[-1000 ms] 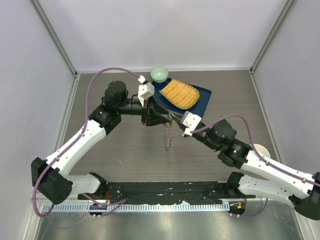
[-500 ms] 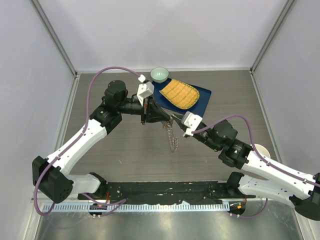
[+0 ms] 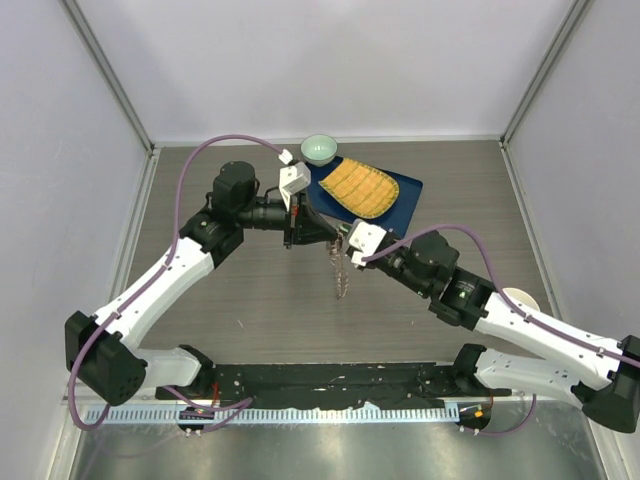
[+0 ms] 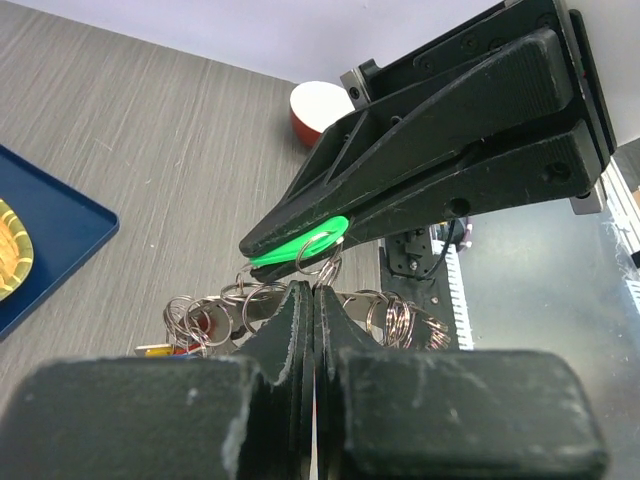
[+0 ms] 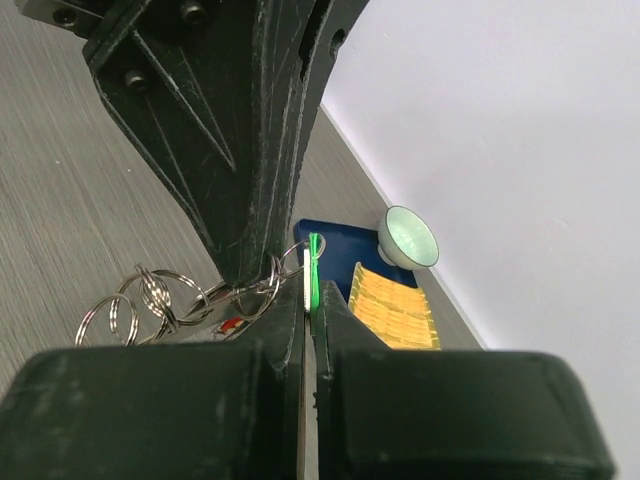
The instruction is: Remove the keys from the keyring
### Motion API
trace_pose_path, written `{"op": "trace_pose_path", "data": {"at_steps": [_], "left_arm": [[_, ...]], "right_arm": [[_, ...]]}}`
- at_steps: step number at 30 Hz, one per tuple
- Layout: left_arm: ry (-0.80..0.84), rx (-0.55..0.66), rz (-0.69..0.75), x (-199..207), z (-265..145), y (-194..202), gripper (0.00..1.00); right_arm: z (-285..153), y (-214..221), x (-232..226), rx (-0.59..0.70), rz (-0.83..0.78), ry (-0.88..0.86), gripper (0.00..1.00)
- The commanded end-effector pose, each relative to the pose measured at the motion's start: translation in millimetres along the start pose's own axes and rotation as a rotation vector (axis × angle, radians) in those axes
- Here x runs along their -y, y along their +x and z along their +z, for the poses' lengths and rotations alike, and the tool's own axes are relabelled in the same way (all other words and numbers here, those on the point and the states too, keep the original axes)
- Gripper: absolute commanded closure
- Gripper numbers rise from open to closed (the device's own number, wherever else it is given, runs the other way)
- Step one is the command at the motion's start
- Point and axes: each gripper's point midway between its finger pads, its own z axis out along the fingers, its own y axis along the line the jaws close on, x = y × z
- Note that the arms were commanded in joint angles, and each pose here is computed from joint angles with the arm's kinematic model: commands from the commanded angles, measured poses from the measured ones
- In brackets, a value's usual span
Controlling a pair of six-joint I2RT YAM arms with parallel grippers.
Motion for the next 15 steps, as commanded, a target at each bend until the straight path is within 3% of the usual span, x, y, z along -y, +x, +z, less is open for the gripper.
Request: {"op": "trace_pose_path", "data": {"at_steps": [1, 11, 15], "left_arm": [[0.075, -0.016, 0.015, 18.3, 5.3, 0.1, 1.0], [0.171, 0.0, -0.029, 30.6, 16.8, 4.5, 1.0], [0.219, 0.065, -0.025, 36.6, 19.0, -4.9, 1.0]], "right_arm": [[0.6, -55.6, 37.0, 0.137, -0.023, 0.098, 0.99], [9.4, -53.2, 35.2, 0.113, -0.072, 0.081, 0.98], [10.9, -55.8, 43.4, 0.113, -0.105, 0.113, 0.86]]}}
